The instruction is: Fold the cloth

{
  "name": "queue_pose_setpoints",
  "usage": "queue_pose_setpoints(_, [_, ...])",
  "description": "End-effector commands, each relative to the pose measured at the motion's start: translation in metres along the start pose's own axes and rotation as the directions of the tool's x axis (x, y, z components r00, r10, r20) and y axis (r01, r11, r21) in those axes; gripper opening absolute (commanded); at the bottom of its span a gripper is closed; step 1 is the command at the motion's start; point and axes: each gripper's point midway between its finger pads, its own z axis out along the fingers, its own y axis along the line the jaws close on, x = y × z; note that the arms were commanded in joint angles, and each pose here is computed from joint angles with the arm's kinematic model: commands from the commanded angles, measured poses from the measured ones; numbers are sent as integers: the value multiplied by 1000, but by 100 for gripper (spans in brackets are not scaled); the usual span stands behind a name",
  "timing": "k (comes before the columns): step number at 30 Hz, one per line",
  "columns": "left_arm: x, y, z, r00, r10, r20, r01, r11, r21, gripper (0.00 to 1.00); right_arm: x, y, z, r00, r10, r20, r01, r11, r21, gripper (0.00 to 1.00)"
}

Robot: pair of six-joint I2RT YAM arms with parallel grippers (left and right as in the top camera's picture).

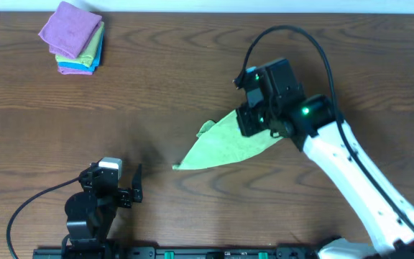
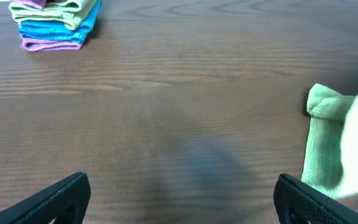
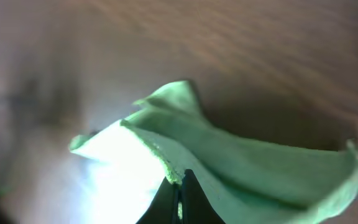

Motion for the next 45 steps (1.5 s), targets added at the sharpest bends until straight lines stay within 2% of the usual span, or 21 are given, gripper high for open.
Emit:
queue_pose_setpoints(1, [9,1,3,1000,-14,-20,14,1000,-6,95,12,26,-7,999,18,-33,-20,998,-60,2])
queue_pose_setpoints(8, [9,1,3,1000,-14,-20,14,1000,-6,95,66,46,-10,967,69,-244,-81,996,-38,7])
queue_pose_setpoints(11, [9,1,3,1000,-14,-20,14,1000,-6,95,94,41,-17,927,139,-350,-138,990,28,6])
queue_pose_setpoints(12, [9,1,3,1000,-14,-20,14,1000,-5,95,101,36,-20,911,173,-374,-160,985,64,10])
queue_pose_setpoints(16, [9,1,3,1000,-14,-20,14,1000,-6,95,120,26,-28,865,268,-424,-217,962,165,41])
queue_pose_setpoints(17, [9,1,3,1000,-14,-20,14,1000,-6,95,122,26,-30,860,272,-433,-218,961,171,51])
queue_pose_setpoints(19, [9,1,3,1000,-14,-20,14,1000,-5,95,123,25,-30,858,272,-436,-217,961,173,79])
queue_pose_setpoints(22, [9,1,3,1000,-14,-20,14,1000,-6,95,118,25,-27,869,267,-415,-216,962,167,83])
queue_pose_setpoints(26, [9,1,3,1000,-14,-20,14,1000,-6,95,95,22,-18,915,247,-318,-205,965,161,67])
queue_pose_setpoints(29, [9,1,3,1000,-14,-20,14,1000,-6,95,69,18,-9,952,227,-207,-195,967,165,8])
queue_pose_setpoints(30, [9,1,3,1000,-14,-20,14,1000,-6,96,63,16,-7,959,219,-178,-189,967,171,2])
queue_pose_setpoints(35, [9,1,3,1000,-14,-20,14,1000,-6,95,53,10,21,986,114,-120,-95,984,152,2])
queue_pose_setpoints(45, [9,1,3,1000,-14,-20,14,1000,-6,95,93,-6,100,965,120,-233,-79,981,178,1])
